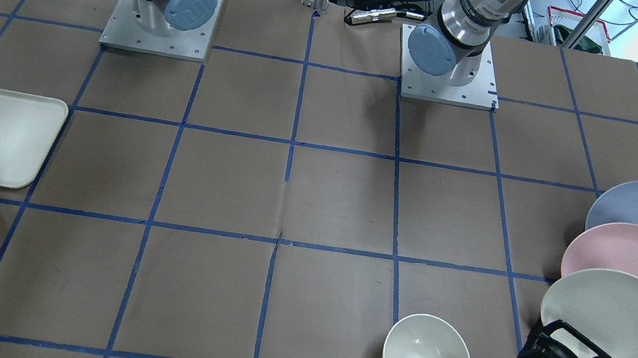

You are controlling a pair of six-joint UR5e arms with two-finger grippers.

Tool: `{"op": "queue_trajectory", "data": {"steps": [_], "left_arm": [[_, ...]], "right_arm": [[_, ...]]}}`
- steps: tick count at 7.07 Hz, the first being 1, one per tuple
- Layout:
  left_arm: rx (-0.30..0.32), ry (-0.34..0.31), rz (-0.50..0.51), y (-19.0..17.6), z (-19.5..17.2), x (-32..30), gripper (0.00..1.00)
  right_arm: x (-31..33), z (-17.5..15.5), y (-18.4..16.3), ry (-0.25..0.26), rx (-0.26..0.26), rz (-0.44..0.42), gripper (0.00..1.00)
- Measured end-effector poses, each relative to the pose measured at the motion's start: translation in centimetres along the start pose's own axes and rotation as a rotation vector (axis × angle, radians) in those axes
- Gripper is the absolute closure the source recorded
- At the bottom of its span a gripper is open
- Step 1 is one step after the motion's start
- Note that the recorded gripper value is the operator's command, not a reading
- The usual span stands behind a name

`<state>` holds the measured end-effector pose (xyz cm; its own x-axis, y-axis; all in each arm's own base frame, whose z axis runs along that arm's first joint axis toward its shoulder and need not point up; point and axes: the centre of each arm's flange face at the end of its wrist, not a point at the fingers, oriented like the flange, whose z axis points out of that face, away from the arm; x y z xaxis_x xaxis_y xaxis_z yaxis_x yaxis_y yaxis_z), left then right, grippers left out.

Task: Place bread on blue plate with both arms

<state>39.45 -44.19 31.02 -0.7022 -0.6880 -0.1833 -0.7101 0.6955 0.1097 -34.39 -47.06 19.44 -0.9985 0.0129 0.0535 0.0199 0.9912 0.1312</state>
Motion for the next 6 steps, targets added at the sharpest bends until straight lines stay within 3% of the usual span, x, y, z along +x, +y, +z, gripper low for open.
{"op": "queue_trajectory", "data": {"steps": [1,2,4,6], "left_arm": [[0.008,-0.027,-0.002,0.2,-0.9,-0.4,0.97],[0.015,-0.051,-0.004,0.4,-1.9,-0.8,0.99],[0.009,-0.095,-0.004,0.8,-3.5,-1.5,1.00],[0.013,-0.159,-0.009,1.1,-5.3,-2.5,1.00]], "right_arm": [[0.0,0.3,0.0,-0.003,-0.004,0.002,0.05],[0.1,0.7,-0.1,-0.008,-0.009,0.005,0.22],[0.3,1.4,0.0,-0.017,-0.018,0.021,0.99],[0.8,1.5,0.5,-0.019,-0.031,0.058,1.00]]}}
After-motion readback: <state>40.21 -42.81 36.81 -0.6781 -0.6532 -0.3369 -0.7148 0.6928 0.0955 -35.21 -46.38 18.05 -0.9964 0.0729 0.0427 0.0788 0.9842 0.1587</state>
